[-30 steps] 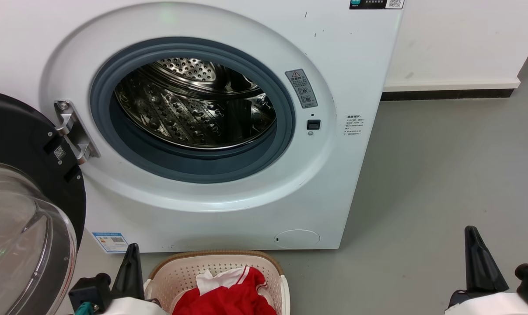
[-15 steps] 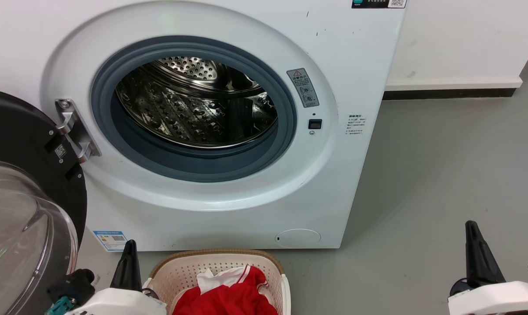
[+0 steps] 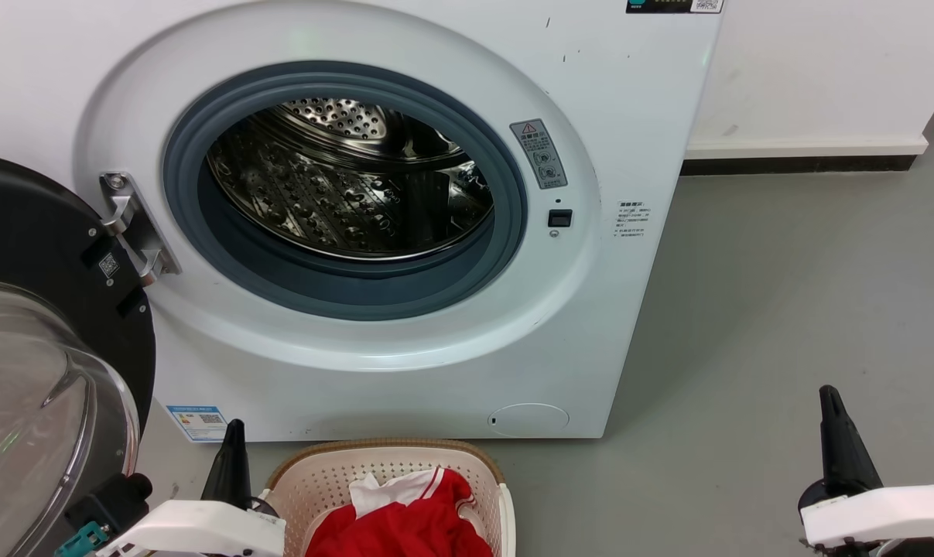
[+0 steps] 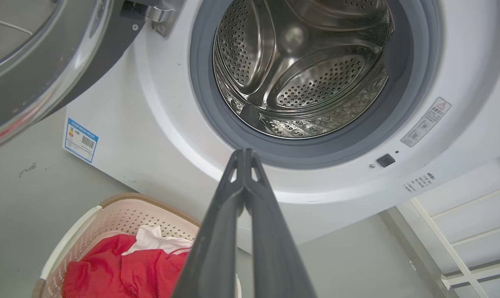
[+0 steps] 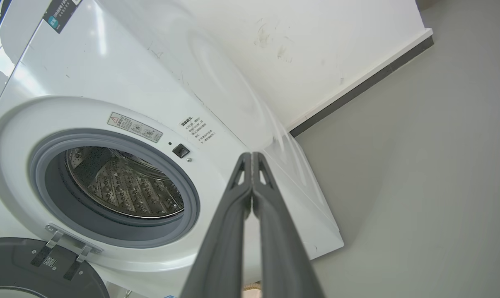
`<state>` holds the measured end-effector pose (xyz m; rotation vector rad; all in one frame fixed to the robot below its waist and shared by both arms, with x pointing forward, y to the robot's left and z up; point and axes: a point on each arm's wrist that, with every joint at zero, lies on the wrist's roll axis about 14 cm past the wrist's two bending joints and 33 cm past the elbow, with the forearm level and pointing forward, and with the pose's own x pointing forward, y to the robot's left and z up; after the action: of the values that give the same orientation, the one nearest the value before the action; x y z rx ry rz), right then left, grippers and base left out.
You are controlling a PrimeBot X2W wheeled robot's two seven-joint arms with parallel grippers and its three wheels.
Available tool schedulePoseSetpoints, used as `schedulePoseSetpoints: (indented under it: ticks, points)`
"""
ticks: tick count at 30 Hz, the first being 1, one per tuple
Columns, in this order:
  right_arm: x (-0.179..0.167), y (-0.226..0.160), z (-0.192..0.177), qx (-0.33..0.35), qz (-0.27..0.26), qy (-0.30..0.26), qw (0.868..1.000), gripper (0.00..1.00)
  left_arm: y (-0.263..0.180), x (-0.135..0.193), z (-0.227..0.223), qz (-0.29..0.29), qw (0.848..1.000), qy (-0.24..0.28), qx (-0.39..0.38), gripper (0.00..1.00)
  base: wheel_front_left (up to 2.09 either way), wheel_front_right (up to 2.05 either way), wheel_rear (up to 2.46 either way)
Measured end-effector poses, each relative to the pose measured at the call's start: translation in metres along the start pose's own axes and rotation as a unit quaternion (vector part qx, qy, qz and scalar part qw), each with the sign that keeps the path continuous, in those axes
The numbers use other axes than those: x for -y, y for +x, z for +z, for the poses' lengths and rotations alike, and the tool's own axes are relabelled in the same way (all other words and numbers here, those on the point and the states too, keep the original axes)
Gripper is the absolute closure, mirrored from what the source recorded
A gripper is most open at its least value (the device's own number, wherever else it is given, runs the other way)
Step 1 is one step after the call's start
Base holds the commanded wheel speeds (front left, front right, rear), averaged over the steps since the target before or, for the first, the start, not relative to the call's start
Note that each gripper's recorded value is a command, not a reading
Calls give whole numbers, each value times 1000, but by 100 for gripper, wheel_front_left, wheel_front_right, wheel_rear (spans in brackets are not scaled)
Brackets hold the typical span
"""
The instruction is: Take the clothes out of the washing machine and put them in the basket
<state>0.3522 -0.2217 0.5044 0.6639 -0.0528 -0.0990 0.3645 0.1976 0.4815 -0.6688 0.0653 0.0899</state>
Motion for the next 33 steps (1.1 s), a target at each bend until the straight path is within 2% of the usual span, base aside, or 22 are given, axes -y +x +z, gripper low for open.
schedulePoseSetpoints:
  ticks: [15, 33]
  points:
    - [-1, 7, -4, -12, -5, 103, 995, 100, 5, 1, 1, 0, 995, -104, -8, 100, 0, 0, 0]
    - [-4, 15, -10, -27, -6, 210, 977, 100, 11, 4, 5, -8, 978, -210, -13, 100, 0, 0, 0]
